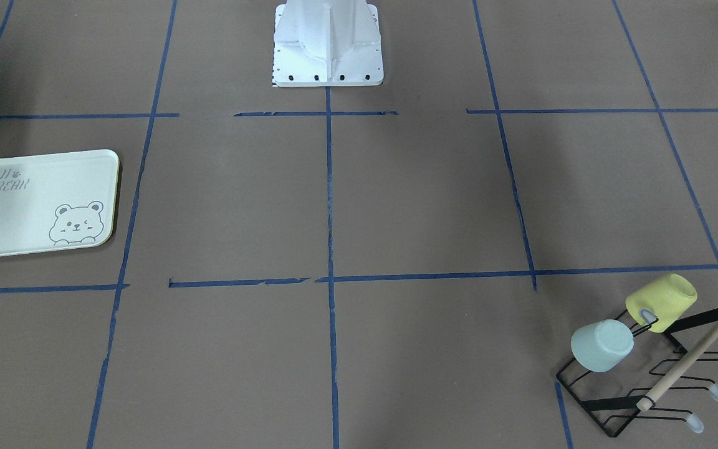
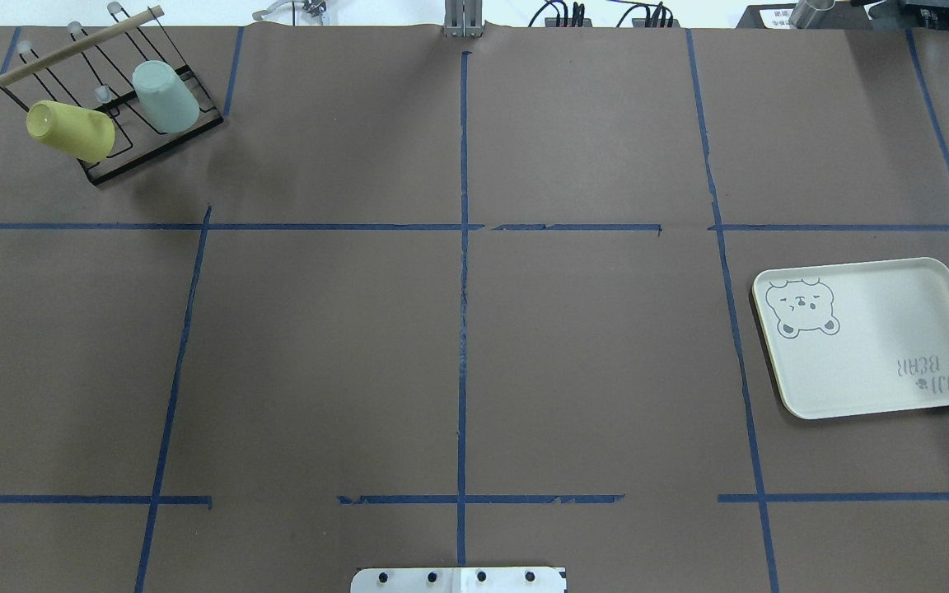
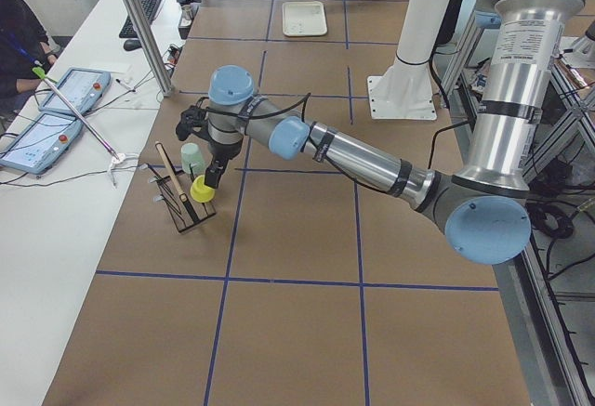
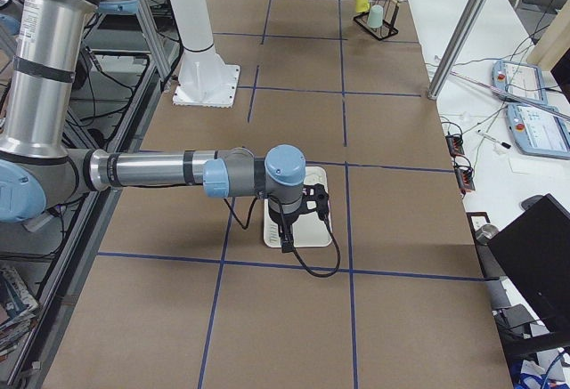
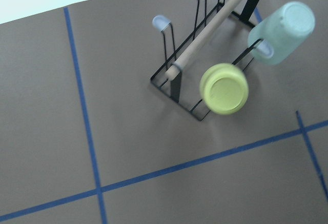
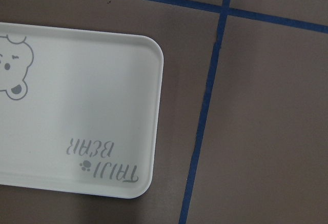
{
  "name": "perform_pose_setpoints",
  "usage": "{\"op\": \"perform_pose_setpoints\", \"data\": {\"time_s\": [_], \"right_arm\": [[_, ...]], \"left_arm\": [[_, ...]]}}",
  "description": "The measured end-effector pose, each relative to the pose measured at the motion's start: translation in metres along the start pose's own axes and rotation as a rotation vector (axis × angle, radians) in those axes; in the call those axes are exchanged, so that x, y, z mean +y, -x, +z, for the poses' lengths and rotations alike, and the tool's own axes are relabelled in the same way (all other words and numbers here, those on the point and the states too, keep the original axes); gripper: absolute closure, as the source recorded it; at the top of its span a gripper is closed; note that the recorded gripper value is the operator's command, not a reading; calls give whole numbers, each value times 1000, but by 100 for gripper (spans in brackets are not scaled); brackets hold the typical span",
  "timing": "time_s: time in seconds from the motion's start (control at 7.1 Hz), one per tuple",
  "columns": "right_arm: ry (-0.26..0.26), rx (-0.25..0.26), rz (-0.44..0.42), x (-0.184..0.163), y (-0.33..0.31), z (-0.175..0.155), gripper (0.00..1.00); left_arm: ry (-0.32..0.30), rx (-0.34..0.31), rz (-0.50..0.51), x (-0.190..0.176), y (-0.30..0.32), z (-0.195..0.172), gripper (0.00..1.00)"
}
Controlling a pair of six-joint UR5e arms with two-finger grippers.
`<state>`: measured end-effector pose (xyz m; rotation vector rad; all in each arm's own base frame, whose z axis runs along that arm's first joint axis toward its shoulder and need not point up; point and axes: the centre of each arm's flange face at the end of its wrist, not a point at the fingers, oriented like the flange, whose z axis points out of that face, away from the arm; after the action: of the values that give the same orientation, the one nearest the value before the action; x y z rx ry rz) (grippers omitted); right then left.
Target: Left arm grabs green cup and hands to right arm on tray
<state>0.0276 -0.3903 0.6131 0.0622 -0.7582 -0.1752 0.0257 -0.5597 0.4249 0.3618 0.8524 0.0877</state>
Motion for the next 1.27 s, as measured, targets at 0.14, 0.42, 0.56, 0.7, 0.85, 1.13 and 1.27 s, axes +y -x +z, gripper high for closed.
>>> {"op": "perform_pose_setpoints", "data": {"time_s": [0.14, 0.42, 0.56, 0.7, 0.85, 1.13, 1.27], "right_arm": [[0, 0, 0, 0, 0, 0, 0], [1, 0, 1, 0, 0, 0, 0], [1, 0, 1, 0, 0, 1, 0], [2, 0, 1, 0, -1, 1, 0], [2, 0, 2, 0, -1, 1, 0], [2, 0, 3, 0, -1, 1, 0], [2, 0, 2, 0, -1, 1, 0]], "left_arm": [[-6, 8, -40, -23, -34, 13, 0], [-30, -42, -88, -57, -83, 44, 0], [-49, -71, -85, -65, -101, 65, 0], [-72, -82, -86, -74, -114, 87, 0], [-96, -88, -95, -91, -122, 112, 0], [-122, -130, -99, -114, -133, 153, 0], [-130, -161, -101, -121, -144, 172, 0]]}}
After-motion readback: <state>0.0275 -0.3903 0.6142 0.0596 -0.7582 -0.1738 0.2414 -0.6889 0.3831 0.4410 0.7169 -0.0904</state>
